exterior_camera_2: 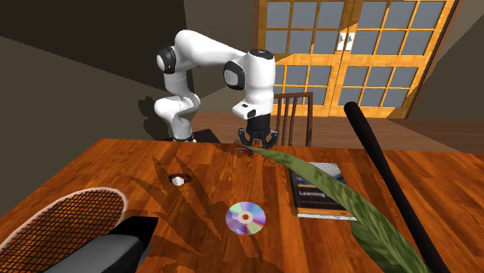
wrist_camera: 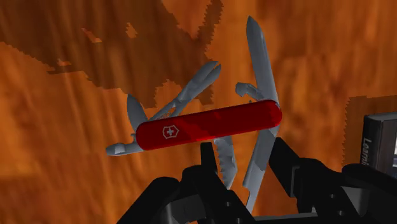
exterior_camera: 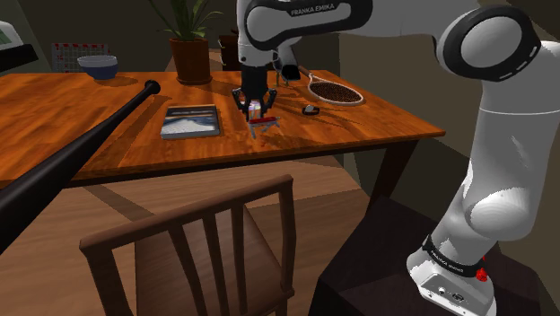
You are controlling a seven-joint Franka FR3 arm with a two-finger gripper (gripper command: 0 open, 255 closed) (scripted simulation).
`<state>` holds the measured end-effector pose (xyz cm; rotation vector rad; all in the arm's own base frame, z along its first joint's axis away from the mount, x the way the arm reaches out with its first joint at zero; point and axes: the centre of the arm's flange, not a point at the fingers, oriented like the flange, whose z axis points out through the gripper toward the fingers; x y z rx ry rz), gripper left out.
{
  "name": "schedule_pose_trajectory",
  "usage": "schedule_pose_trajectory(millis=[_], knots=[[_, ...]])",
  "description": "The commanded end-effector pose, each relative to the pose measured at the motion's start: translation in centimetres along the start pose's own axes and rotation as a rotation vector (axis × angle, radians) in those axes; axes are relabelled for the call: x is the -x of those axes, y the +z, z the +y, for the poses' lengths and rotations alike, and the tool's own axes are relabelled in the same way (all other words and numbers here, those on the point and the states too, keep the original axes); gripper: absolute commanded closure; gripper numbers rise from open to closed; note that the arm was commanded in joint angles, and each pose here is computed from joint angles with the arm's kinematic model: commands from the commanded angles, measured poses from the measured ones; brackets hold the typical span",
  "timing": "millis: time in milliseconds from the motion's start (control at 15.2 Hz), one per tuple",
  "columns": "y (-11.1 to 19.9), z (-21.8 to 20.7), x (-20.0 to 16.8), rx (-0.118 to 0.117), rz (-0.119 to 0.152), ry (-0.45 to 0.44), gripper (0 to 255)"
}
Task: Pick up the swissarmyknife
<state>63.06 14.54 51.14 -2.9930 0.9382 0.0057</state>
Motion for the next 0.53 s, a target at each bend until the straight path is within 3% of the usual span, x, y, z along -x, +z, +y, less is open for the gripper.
schedule_pose_trajectory(millis=[0,462], knots=[[-1.1,-0.1,0.0,0.0,0.0,0.0,255],[-3.9,-0.1,0.0,0.0,0.0,0.0,255]])
